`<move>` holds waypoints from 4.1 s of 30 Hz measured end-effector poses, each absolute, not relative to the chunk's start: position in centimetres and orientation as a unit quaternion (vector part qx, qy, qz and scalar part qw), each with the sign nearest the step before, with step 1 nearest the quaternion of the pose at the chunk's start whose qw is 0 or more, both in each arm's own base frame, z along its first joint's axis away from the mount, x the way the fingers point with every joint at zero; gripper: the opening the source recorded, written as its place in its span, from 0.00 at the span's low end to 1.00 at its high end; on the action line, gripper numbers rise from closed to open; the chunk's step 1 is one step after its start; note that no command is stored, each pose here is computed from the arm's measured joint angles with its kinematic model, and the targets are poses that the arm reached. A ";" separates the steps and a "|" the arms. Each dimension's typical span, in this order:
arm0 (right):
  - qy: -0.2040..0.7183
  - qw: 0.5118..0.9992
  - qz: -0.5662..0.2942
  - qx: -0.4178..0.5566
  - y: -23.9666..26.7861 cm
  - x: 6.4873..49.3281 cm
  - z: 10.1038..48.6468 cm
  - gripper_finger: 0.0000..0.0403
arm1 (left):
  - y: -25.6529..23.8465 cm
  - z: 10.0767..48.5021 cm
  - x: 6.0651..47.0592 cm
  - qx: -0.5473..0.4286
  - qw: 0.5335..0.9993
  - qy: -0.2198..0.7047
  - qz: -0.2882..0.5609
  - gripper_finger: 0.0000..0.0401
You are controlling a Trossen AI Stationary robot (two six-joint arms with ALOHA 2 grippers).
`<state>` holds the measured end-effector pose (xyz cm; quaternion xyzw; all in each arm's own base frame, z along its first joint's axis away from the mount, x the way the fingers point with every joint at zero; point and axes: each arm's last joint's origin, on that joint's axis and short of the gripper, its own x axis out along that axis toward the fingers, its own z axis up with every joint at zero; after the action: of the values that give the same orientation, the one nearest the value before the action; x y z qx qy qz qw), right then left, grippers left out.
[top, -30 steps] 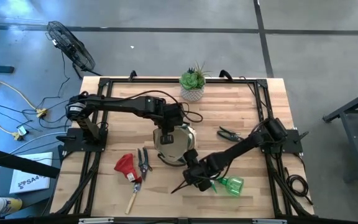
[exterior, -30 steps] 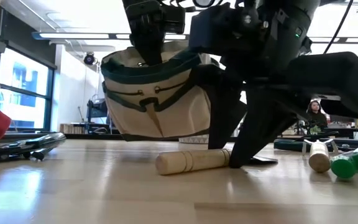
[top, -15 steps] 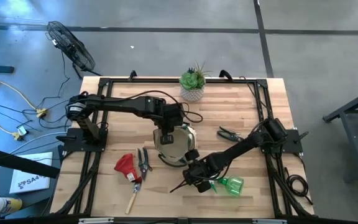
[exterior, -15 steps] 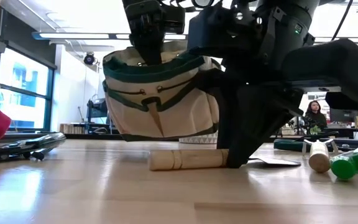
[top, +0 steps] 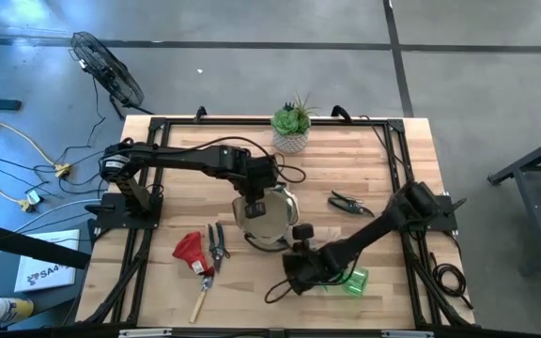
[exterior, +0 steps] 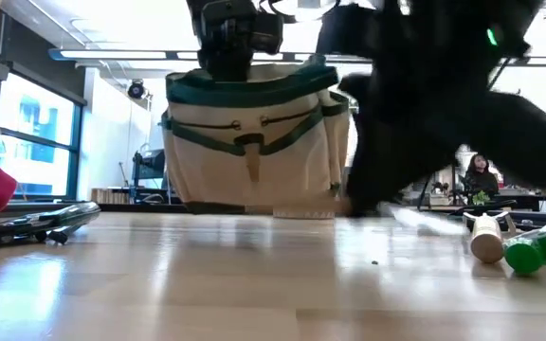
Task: Pick & Place Garden tools in Gardening bag
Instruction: Put the top right trowel into the gardening bag
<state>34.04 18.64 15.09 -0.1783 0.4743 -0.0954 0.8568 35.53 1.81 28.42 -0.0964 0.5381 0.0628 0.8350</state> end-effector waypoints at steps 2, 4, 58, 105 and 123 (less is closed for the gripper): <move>0.432 0.875 -0.135 -0.172 19.2 33.5 16.8 0.13 | 1.8 28.5 35.6 -0.110 0.836 0.533 0.071 0.00; 0.402 0.885 -0.160 -0.170 19.9 32.8 17.7 0.13 | 1.8 28.5 35.8 -0.120 0.839 0.525 0.077 0.00; 0.082 0.952 -0.272 -0.117 23.9 29.5 29.1 0.13 | 1.7 29.7 37.6 -0.199 0.880 0.427 0.064 0.00; 0.022 0.937 -0.284 -0.203 20.2 28.5 24.9 0.13 | 2.5 30.0 37.8 -0.274 0.866 0.417 0.011 0.00; -0.057 0.946 -0.252 -0.197 19.8 28.3 26.8 0.13 | 2.2 30.1 37.8 -0.300 0.856 0.421 -0.022 0.00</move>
<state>28.28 19.82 26.83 -0.1968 -0.0572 -0.2520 0.9458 37.77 2.22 30.08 -0.2997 0.4208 -0.0215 0.8559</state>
